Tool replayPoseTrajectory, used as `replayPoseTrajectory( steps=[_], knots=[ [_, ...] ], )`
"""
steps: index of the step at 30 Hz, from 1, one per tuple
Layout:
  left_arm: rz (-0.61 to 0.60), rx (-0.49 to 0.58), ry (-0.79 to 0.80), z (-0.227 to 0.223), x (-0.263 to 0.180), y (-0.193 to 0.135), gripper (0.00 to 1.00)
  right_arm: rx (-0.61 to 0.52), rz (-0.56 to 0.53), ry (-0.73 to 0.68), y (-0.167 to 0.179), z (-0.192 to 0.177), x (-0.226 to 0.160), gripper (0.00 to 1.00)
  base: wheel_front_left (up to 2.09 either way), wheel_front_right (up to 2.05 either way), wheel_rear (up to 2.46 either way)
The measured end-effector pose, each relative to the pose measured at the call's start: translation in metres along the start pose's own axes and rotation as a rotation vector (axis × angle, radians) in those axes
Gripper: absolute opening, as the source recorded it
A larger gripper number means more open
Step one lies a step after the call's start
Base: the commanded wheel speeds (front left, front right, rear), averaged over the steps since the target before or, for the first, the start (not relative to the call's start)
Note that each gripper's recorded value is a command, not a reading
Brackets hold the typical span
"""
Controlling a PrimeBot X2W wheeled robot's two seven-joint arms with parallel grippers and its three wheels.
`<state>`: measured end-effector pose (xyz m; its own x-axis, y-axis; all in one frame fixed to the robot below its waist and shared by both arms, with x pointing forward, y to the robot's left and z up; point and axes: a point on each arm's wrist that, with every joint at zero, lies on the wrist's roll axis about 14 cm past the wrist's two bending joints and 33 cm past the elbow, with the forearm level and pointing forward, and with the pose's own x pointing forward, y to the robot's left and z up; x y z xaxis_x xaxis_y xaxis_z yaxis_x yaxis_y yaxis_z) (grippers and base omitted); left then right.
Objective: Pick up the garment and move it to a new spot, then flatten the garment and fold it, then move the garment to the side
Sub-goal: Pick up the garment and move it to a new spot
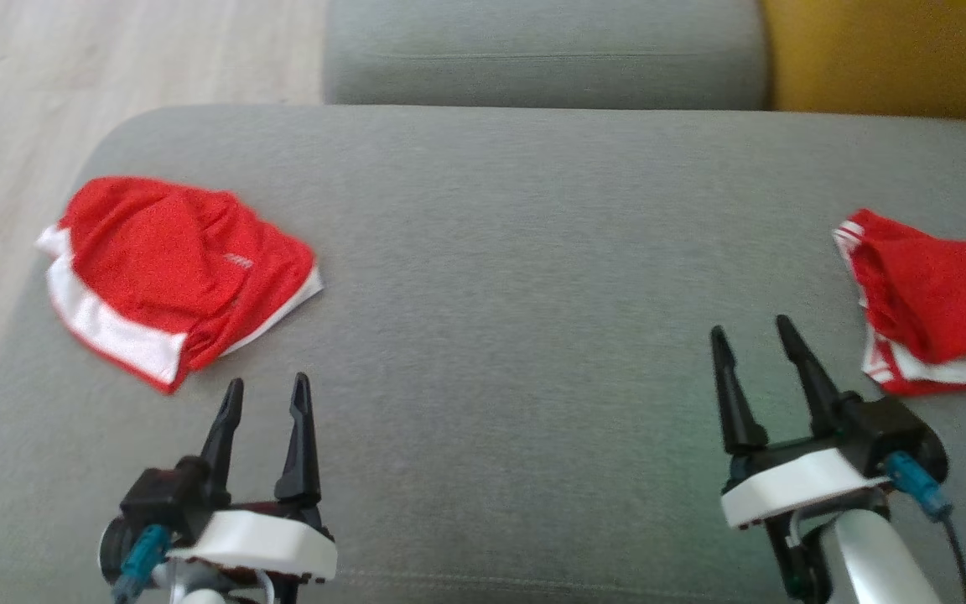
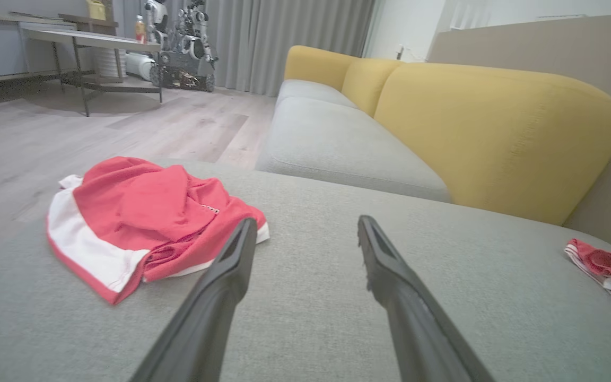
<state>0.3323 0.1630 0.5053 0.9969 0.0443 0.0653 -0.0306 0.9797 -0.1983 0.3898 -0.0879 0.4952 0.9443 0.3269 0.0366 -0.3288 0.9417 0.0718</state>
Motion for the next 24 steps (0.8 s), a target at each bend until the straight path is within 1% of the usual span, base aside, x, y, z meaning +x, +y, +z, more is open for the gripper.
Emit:
replayPoseTrajectory(
  steps=[4,5,10,13,19,24],
  knots=[
    [0.082,0.008,-0.026,0.009,-0.008,0.025,1.00,0.012,0.102,0.015,0.032,-0.006,0.012,1.00,0.00,0.00,0.00],
    [0.082,0.008,-0.026,0.009,-0.008,0.025,1.00,0.012,0.102,0.015,0.032,-0.006,0.012,1.00,0.00,0.00,0.00],
    [0.185,0.019,-0.055,0.019,-0.024,0.056,1.00,0.024,0.221,0.036,0.069,-0.012,0.022,1.00,0.00,0.00,0.00],
    [0.238,0.026,-0.069,0.024,-0.034,0.071,1.00,0.028,0.273,0.048,0.085,-0.016,0.025,1.00,0.00,0.00,0.00],
    [0.309,0.029,-0.084,0.029,-0.054,0.091,1.00,0.028,0.375,0.069,0.118,-0.021,0.027,1.00,0.00,0.00,0.00],
    [0.340,0.025,-0.087,0.028,-0.066,0.097,1.00,0.031,0.406,0.066,0.129,-0.019,0.028,1.00,0.00,0.00,0.00]
  ],
)
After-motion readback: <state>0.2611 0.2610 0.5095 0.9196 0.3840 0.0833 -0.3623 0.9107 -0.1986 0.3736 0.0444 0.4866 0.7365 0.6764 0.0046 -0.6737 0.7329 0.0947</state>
